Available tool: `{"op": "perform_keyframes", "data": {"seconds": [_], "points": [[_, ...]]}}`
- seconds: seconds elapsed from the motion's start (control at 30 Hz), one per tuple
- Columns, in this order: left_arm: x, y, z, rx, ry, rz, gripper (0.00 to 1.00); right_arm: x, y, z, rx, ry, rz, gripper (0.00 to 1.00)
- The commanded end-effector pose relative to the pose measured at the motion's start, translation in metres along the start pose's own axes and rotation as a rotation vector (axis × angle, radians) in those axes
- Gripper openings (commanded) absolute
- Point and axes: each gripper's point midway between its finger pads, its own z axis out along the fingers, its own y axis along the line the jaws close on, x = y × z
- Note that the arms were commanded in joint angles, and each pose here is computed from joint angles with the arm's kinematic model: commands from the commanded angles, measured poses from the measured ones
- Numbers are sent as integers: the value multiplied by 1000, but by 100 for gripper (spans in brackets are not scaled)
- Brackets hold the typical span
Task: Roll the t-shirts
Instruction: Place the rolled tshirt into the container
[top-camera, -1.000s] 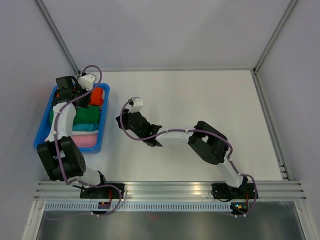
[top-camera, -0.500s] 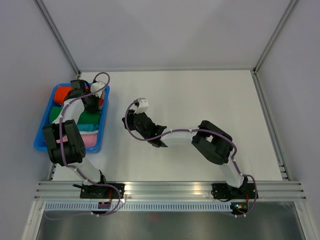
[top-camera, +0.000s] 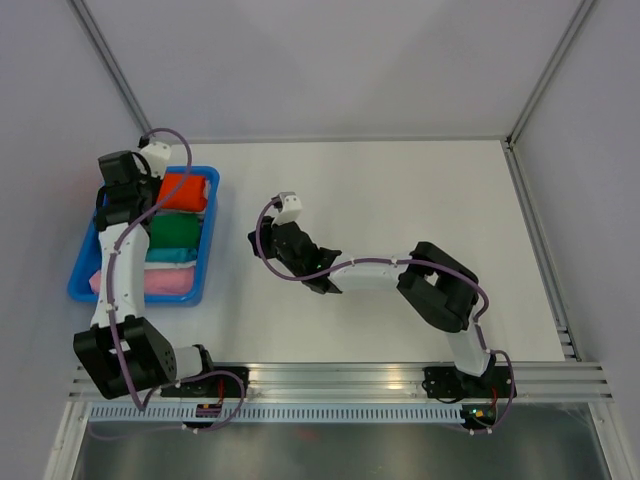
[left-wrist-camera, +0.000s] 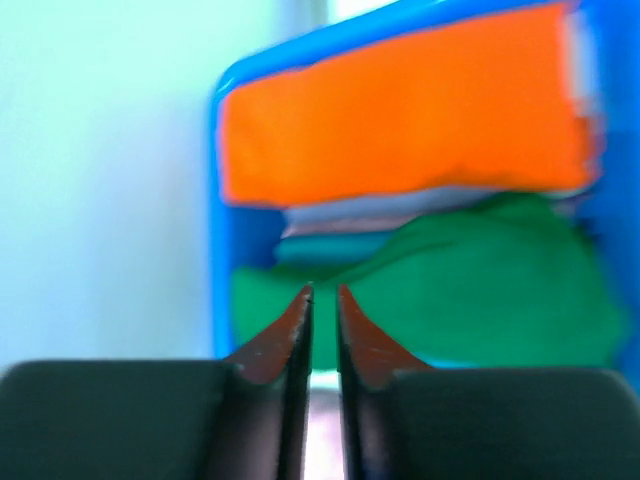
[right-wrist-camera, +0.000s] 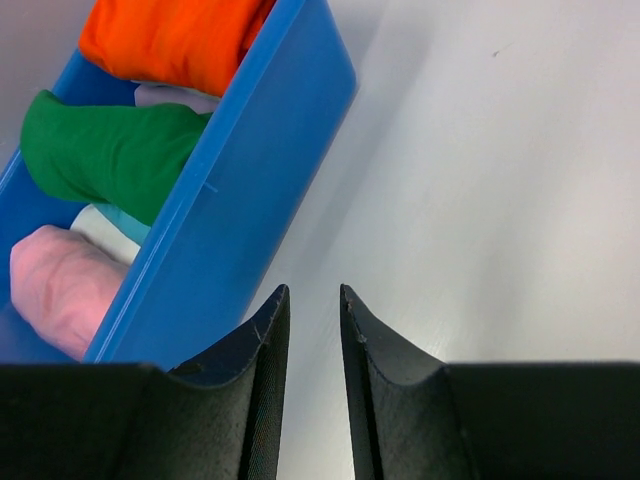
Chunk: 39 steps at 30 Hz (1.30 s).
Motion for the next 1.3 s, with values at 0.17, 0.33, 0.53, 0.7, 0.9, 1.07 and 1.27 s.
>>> {"op": "perform_keyframes", "data": {"seconds": [0.17,0.33,0.53,0.7,0.9,1.07,1.27], "points": [[123,69,15,-219,284,-53,10,-19,15,-15,-24,3,-54,33],[130,71,44,-230,253,-60,10,-12,12,-15,-17,30,-64,33],[129,80,71,-240,255,-52,11,1,-1,-16,19,55,-80,33],[129,82,94,-214,261,-44,13,8,-5,-13,25,70,-96,33],[148,61,114,-145,287,-51,13,11,-7,-11,29,81,-120,33],[127,68,89,-168,226,-62,14,6,-5,-11,27,80,-129,33],[97,70,42,-146,161,-81,20,5,-1,-13,13,84,-118,33]]}}
